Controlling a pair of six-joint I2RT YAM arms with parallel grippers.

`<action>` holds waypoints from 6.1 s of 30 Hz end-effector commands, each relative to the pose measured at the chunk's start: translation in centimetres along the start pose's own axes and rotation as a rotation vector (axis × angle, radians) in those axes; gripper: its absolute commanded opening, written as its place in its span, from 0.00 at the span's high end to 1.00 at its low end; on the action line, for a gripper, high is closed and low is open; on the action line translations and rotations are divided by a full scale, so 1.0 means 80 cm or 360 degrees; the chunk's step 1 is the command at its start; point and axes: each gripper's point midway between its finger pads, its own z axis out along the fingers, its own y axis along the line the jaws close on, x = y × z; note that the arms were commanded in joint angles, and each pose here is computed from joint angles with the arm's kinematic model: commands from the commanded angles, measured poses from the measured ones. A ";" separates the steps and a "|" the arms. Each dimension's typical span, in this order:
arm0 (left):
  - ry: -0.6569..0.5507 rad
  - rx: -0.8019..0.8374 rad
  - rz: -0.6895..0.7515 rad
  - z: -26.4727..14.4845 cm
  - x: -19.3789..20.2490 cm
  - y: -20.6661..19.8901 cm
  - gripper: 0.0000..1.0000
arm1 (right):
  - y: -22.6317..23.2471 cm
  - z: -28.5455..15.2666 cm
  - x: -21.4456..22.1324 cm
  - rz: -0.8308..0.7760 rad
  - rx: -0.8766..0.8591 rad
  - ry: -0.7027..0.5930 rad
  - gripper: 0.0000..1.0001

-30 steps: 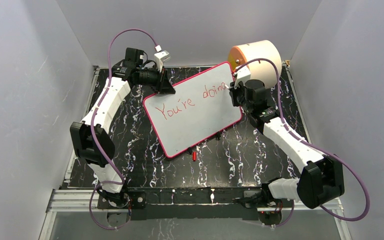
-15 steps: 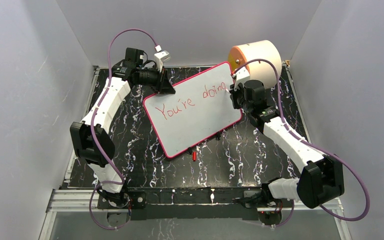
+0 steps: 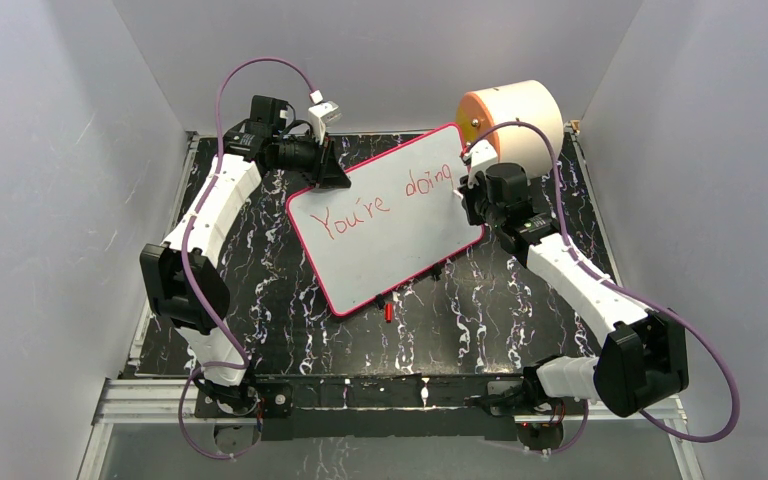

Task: Write a sentence on the whiteboard

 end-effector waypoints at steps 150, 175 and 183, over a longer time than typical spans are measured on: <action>-0.1071 -0.0511 -0.0774 -0.054 0.182 -0.025 1.00 | 0.251 -0.124 -0.006 -0.0467 -0.0355 -0.0336 1.00; -0.1070 -0.0508 -0.0774 -0.054 0.182 -0.025 1.00 | 0.288 -0.092 -0.015 -0.0518 -0.0333 -0.0352 1.00; -0.1068 -0.0503 -0.0778 -0.054 0.183 -0.026 1.00 | 0.290 -0.085 -0.018 -0.0522 -0.0292 -0.0355 1.00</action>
